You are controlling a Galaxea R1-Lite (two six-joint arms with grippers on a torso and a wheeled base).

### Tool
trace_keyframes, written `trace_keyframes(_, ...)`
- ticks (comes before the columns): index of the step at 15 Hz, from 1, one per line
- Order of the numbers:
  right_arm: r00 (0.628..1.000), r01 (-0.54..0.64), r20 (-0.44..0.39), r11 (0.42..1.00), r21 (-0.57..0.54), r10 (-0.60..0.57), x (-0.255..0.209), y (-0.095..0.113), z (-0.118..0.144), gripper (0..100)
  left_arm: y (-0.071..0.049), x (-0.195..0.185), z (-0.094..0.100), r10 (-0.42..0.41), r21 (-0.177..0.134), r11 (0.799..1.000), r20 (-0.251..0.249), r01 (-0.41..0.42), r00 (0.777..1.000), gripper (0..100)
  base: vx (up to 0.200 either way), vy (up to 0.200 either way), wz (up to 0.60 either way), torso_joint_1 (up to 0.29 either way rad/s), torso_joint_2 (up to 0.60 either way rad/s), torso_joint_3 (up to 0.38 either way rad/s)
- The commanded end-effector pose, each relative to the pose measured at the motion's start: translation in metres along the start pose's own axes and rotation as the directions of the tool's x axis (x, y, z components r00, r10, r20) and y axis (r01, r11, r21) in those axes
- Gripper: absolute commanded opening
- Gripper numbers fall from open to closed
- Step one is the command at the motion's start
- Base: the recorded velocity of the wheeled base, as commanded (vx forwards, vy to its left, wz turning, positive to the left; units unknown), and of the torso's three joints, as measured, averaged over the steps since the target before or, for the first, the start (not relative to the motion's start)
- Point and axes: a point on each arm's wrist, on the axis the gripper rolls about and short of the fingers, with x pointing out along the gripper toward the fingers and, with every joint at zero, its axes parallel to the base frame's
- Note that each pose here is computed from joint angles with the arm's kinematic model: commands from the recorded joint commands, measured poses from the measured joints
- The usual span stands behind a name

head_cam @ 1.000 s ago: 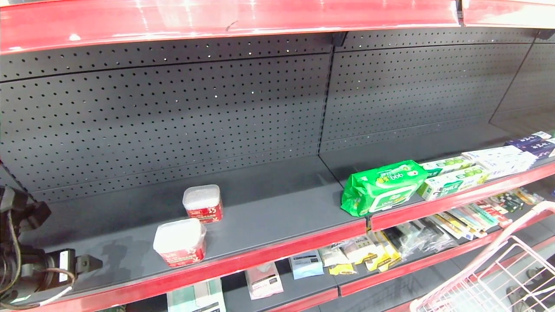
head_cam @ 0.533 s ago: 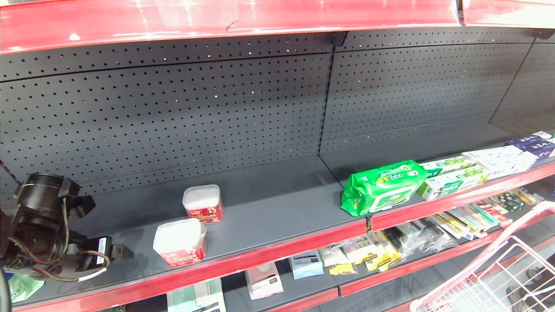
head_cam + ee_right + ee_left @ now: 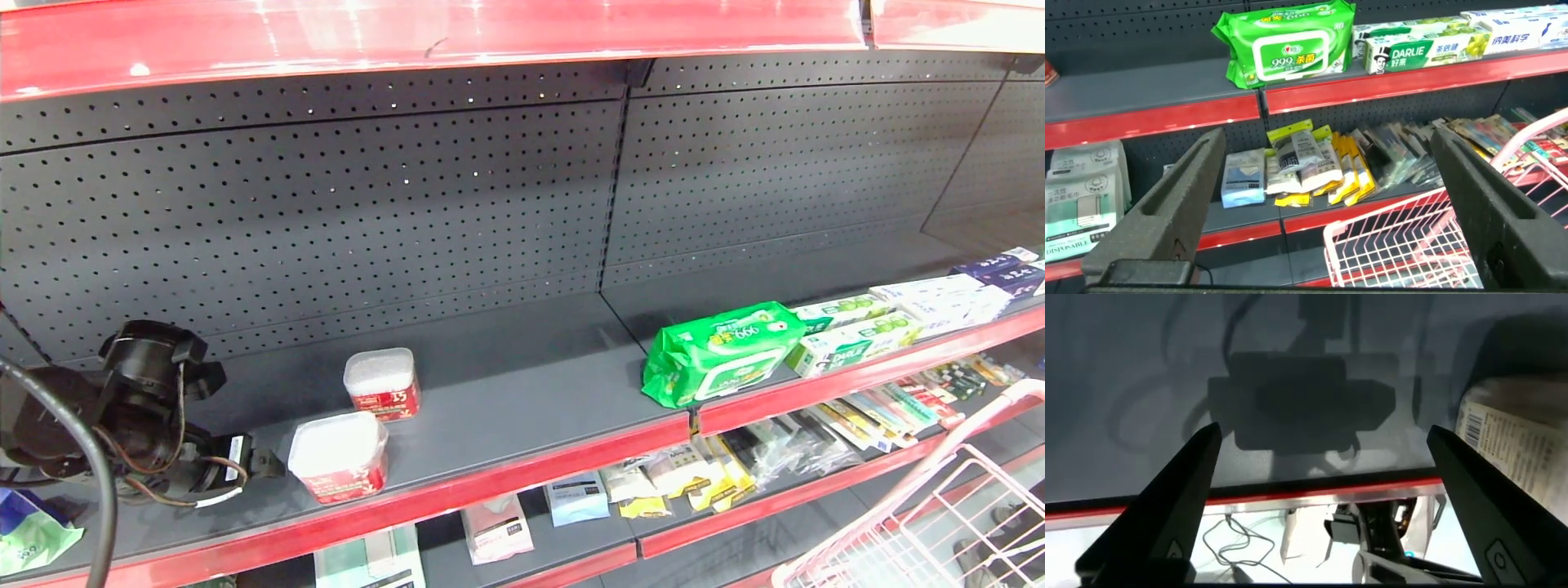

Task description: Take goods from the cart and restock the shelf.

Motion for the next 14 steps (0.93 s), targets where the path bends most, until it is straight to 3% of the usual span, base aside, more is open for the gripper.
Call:
trace_keyframes(1, 1.0, -0.002, -0.002, 1.0, -0.001, 0.002, 0.0, 0.0, 0.0, 100, -0.004, 0.007, 0.002, -0.003, 0.012, 1.0, -0.019, 0.003, 1.0, 100, 0.0, 0.0, 0.0, 0.0, 0.0, 0.0)
trace_keyframes(14, 1.0, -0.001, -0.002, 1.0, -0.001, 0.001, 0.0, 0.0, 0.0, 100, -0.026, 0.011, 0.013, -0.038, 0.077, 0.996, 0.001, 0.038, 0.999, 100, 0.0, 0.0, 0.0, 0.0, 0.0, 0.0)
